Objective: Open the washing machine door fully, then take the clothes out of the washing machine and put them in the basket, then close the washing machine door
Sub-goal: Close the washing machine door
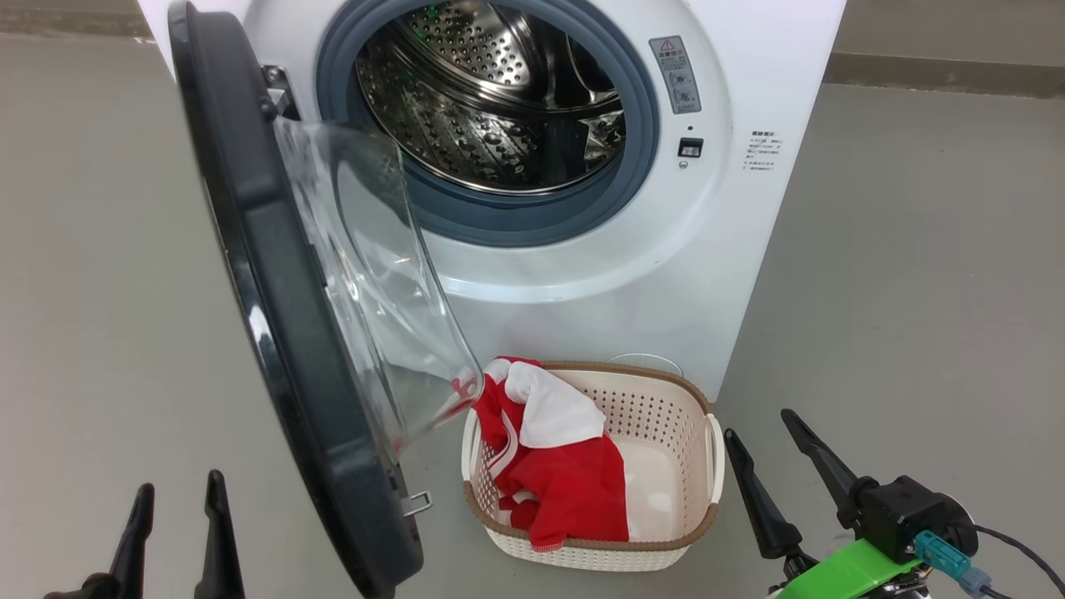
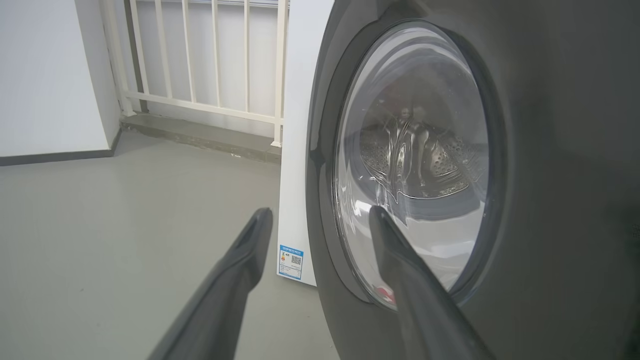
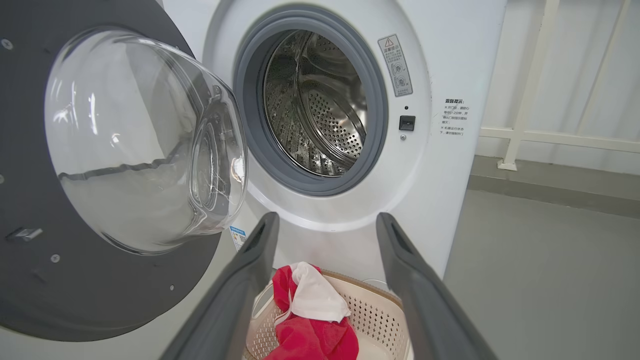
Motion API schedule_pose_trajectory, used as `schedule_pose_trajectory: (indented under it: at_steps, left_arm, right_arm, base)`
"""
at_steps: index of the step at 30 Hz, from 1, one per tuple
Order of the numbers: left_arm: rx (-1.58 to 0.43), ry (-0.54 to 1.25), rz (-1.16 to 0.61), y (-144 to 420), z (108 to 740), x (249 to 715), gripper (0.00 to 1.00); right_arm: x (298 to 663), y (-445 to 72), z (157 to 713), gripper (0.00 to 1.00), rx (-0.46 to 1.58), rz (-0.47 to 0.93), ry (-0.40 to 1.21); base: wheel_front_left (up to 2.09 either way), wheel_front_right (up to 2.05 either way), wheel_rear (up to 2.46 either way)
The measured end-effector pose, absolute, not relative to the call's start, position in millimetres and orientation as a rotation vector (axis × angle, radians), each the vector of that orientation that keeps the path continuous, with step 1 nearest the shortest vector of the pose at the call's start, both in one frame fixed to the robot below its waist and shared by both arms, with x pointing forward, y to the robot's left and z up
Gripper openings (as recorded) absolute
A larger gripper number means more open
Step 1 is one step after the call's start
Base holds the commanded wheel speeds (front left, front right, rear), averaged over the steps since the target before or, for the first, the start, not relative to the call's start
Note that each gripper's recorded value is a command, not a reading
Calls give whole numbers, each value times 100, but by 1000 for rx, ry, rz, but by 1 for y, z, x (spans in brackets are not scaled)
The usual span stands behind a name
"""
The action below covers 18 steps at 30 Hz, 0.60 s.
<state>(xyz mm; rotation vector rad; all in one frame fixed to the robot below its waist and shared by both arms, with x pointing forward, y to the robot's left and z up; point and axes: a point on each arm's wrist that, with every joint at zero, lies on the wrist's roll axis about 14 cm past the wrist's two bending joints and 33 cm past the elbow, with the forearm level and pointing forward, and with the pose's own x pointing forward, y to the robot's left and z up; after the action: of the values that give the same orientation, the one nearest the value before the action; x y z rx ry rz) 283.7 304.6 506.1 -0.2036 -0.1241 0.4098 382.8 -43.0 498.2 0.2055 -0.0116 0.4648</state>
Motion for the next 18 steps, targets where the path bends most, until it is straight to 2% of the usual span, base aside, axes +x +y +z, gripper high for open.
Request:
schedule_pose_trajectory:
  at_steps: [16, 17, 18]
  left_arm:
    - [-182, -104, 404, 303, 501, 282, 100]
    - [-180, -102, 404, 303, 500, 282, 96]
    - [-179, -100, 402, 303, 500, 282, 46]
  right_arm:
    - [383, -42, 498, 100, 204, 468, -12]
    - [383, -42, 499, 100, 204, 469, -13]
    - [382, -42, 499, 100, 204, 469, -13]
  base:
    - [0, 0, 0]
    - [0, 0, 0]
    - [0, 0, 0]
